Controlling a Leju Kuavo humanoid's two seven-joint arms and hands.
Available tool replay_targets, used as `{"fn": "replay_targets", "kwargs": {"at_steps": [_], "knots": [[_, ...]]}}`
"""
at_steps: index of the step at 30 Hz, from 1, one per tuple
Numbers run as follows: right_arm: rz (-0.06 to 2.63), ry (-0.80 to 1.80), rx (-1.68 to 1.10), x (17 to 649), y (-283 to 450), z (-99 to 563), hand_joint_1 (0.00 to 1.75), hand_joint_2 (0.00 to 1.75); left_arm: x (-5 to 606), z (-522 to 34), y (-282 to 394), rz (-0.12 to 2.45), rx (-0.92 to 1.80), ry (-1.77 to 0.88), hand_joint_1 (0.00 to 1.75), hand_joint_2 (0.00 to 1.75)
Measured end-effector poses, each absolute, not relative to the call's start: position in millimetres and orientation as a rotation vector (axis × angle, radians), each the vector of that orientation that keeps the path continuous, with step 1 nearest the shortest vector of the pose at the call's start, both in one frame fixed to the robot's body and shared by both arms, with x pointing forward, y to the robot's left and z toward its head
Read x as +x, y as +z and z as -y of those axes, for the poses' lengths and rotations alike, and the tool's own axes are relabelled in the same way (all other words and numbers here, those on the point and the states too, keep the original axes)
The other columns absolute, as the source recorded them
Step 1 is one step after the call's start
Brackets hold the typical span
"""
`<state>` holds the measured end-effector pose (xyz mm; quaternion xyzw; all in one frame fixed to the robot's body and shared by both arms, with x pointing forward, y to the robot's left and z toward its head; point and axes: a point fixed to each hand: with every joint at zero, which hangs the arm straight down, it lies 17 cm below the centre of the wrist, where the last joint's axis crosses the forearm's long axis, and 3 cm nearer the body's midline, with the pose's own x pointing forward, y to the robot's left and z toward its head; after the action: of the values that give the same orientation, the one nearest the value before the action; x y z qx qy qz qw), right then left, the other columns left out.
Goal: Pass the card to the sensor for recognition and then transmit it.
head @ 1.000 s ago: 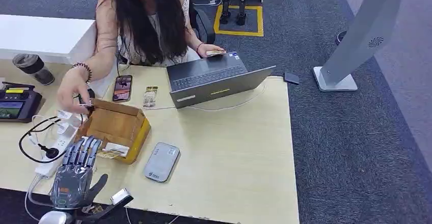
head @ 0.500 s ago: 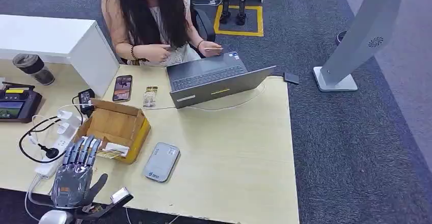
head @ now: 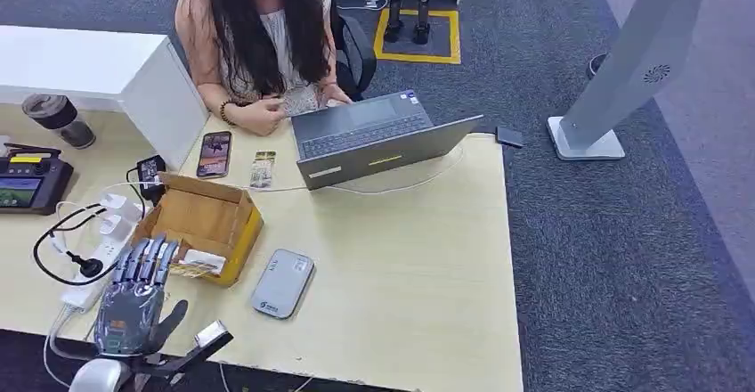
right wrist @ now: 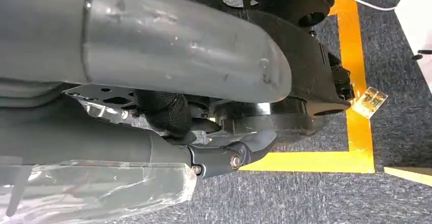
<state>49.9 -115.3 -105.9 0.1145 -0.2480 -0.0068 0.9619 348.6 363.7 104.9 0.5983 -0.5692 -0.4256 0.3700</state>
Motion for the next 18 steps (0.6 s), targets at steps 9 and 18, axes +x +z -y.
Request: {"fn": "replay_targets", "kwargs": {"at_steps": [9,18], "knots": [[0.502,-0.013,0.235,49.9,-105.7,114.6,0.0,0.0,353.1,-362.5,100.9,1.454,1.534,-1.1,0.0,1.75],[0.502,-0.002,0.243,49.4,-105.4,112.3,0.0,0.0,366.2,-362.0,88.6,1.425,1.524,-1.116,0.0,1.75]]}}
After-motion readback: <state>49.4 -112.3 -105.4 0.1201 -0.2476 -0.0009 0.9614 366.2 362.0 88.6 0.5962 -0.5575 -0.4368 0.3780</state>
